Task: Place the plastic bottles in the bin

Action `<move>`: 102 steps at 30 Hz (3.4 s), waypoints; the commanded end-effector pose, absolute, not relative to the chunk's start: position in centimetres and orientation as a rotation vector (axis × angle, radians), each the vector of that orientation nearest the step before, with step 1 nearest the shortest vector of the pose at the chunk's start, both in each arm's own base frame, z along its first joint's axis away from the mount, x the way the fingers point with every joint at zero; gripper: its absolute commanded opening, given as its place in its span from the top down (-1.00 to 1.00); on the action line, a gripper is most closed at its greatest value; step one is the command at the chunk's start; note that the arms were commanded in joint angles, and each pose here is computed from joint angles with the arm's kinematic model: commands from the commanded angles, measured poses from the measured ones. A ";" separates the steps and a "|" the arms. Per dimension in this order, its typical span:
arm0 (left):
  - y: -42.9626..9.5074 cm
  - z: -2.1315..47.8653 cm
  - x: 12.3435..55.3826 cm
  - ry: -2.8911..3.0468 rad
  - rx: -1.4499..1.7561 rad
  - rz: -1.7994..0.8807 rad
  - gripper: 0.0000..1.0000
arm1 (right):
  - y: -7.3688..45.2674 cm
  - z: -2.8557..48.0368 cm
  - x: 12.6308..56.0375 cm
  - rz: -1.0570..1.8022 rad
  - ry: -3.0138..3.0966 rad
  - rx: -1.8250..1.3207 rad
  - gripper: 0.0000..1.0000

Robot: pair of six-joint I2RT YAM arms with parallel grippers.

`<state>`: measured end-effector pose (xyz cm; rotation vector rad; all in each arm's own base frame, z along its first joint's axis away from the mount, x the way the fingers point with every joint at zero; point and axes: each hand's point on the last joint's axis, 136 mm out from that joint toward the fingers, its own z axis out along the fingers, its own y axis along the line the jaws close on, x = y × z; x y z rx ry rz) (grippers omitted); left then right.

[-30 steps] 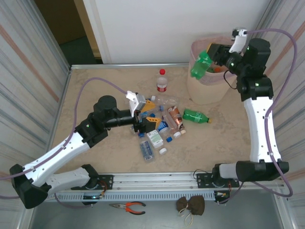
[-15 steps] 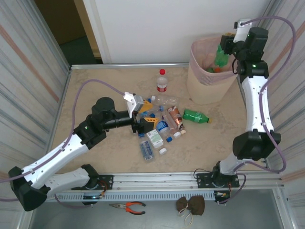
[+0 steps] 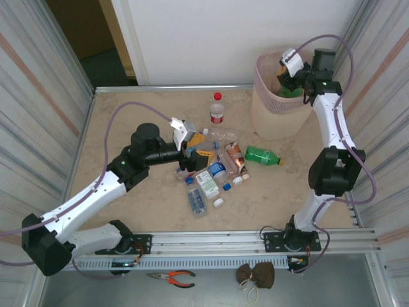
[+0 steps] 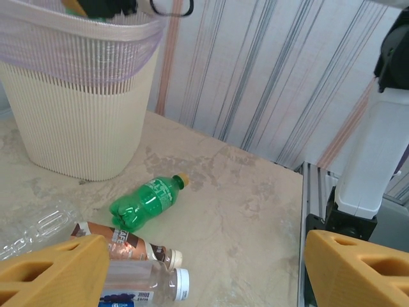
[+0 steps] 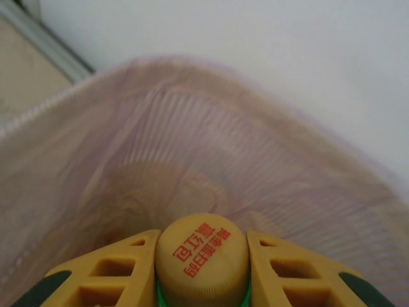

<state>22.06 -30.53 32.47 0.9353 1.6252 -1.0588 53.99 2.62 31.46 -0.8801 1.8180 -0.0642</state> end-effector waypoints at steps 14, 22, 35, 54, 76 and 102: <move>-29.2 33.8 24.1 1.620 0.863 -1.069 -0.60 | 3.0 18.0 54.7 0.060 2.029 -1.224 0.35; -29.2 33.8 24.1 1.629 0.857 -1.072 -0.60 | 5.0 19.9 54.5 0.145 1.981 -1.207 -0.21; -28.5 34.8 23.7 1.617 0.857 -1.035 -0.59 | 5.1 28.7 53.9 0.143 1.880 -1.024 -0.50; -27.2 29.4 27.9 1.937 0.598 -0.902 -0.49 | 3.0 36.0 48.6 0.226 2.012 -0.332 -0.46; -25.2 14.1 23.6 2.592 0.136 -0.531 -0.59 | 2.7 32.8 38.3 0.567 2.158 0.381 -0.45; -25.5 4.1 13.3 3.007 -0.095 -0.292 -0.61 | 4.2 32.1 34.2 0.646 2.177 0.340 -0.48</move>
